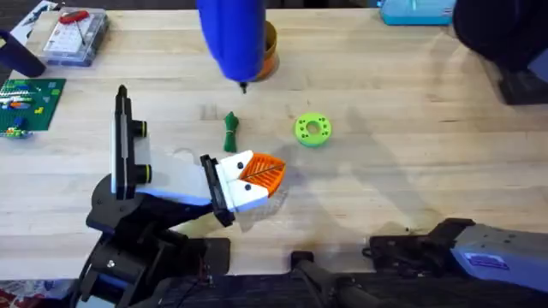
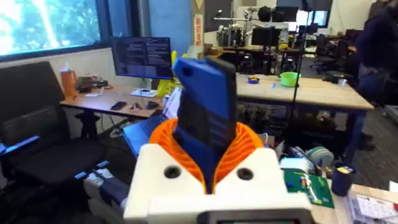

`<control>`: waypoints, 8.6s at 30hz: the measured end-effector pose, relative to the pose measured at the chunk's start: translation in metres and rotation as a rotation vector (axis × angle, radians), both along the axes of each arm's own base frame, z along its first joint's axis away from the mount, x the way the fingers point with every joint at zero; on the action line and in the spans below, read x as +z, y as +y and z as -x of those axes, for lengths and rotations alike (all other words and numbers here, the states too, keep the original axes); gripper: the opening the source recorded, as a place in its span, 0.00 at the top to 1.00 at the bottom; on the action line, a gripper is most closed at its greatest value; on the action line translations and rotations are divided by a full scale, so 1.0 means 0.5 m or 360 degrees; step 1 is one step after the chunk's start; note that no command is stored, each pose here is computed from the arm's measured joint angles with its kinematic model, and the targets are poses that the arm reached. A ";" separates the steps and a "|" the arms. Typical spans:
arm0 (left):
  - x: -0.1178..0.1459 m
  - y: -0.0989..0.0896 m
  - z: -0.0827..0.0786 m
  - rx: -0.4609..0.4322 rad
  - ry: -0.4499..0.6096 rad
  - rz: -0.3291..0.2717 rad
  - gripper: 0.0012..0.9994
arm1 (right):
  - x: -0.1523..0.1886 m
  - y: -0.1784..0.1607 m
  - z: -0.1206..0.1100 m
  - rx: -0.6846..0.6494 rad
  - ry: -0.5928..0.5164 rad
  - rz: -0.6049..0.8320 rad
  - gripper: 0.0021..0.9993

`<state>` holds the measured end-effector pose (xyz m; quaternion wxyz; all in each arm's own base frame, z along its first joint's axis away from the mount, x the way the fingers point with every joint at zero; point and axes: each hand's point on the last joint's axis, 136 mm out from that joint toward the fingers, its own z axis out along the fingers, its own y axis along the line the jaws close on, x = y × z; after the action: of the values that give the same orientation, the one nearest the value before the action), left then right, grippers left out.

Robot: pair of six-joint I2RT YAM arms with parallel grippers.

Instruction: Pick up the gripper from the table and insert it into the empty holder that is missing its gripper. Then pick up a screw, insert it into the mounting hole, and use the screwdriver to tighten it. Finally, clean up the table by picking up the vegetable and placing it into the bucket.

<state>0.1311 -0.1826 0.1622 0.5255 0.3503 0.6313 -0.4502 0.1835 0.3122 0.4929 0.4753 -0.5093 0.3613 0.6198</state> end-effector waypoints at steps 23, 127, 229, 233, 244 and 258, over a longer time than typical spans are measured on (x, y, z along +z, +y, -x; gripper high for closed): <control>0.000 0.000 0.000 -0.0001 -0.0023 -0.0009 0.99 | -0.110 0.008 0.014 0.0041 0.0033 -0.0015 0.98; 0.000 0.000 0.000 -0.0001 -0.0024 -0.0009 0.99 | -0.280 0.060 0.015 -0.0055 0.0154 0.0033 0.98; 0.000 0.000 0.000 -0.0001 -0.0023 -0.0009 0.99 | -0.300 0.064 0.012 -0.0059 0.0180 0.0082 0.98; 0.000 0.000 0.000 -0.0001 -0.0024 -0.0009 0.99 | -0.301 0.064 0.012 -0.0059 0.0180 0.0084 0.98; 0.000 0.000 0.000 -0.0001 -0.0024 -0.0009 0.99 | -0.301 0.064 0.012 -0.0061 0.0176 0.0083 0.98; 0.000 0.000 0.000 -0.0001 -0.0024 -0.0009 0.99 | -0.303 0.063 0.014 -0.0052 0.0162 0.0086 0.98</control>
<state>0.1311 -0.1826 0.1622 0.5290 0.3553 0.6285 -0.4460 0.1763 0.3439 0.3416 0.4525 -0.4837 0.4099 0.6271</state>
